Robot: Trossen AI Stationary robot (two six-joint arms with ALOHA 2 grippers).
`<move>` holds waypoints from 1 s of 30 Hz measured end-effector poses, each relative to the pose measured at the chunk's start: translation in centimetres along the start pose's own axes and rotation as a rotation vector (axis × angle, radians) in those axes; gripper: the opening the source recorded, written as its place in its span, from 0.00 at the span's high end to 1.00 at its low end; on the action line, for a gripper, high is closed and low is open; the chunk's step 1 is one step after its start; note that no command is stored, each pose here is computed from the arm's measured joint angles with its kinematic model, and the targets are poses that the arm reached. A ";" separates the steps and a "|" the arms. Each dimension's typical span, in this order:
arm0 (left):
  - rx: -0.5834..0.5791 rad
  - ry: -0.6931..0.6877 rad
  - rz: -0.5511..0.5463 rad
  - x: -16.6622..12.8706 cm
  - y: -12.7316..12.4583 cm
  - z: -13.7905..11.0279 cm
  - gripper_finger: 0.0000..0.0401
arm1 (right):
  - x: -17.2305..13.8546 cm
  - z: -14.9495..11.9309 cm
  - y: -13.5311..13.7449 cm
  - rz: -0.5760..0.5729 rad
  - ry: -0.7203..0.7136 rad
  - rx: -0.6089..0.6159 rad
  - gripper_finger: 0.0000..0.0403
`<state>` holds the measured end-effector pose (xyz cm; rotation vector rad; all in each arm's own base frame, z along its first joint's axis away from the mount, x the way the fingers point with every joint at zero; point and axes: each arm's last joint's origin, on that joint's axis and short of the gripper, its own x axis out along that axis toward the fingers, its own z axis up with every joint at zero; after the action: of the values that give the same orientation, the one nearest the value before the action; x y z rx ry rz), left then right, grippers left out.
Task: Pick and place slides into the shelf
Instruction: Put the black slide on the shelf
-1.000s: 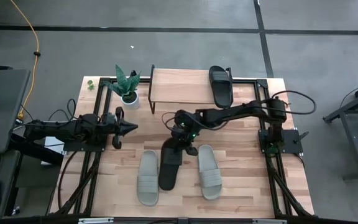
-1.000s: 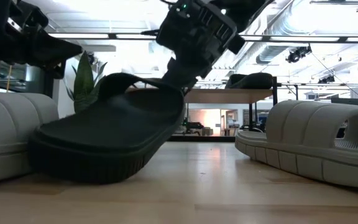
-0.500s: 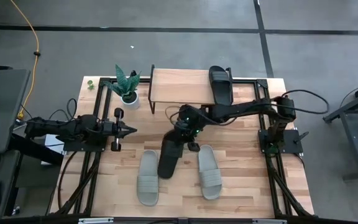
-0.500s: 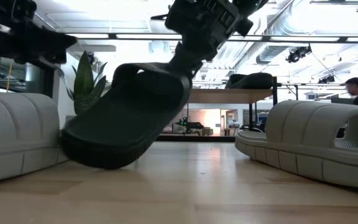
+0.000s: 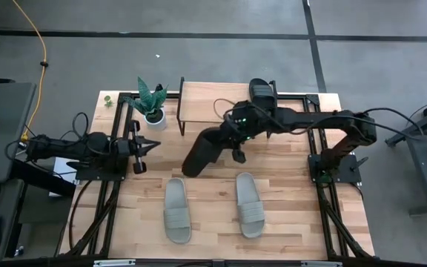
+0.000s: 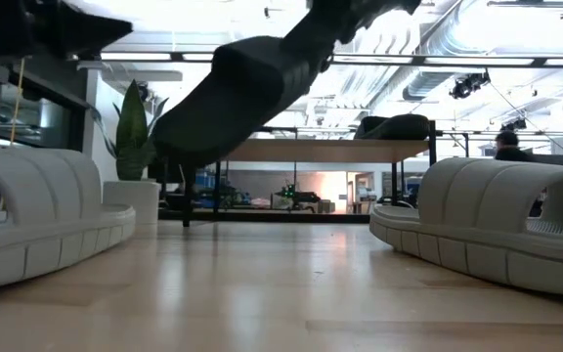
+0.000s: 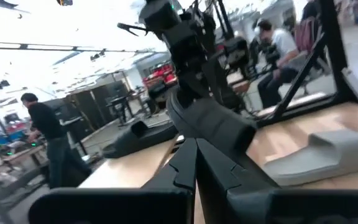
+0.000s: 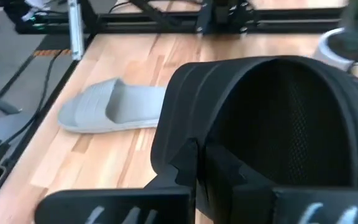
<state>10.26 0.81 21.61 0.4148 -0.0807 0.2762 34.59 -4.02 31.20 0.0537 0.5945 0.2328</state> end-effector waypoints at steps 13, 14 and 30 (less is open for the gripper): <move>0.308 0.219 0.022 6.3 0.8 4.5 1.00 | -6.1 1.4 -0.5 -0.090 -0.114 0.044 1.00; 0.339 0.240 0.028 6.9 0.8 4.7 1.00 | -6.6 1.4 -0.5 -0.099 -0.124 0.052 1.00; 0.793 0.365 0.105 13.1 -0.4 10.2 1.00 | -16.4 1.2 -0.9 -0.250 -0.293 0.201 1.00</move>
<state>22.74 -0.42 32.53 1.1405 0.3802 0.4822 22.30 -8.66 41.10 0.2026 0.3264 -0.0782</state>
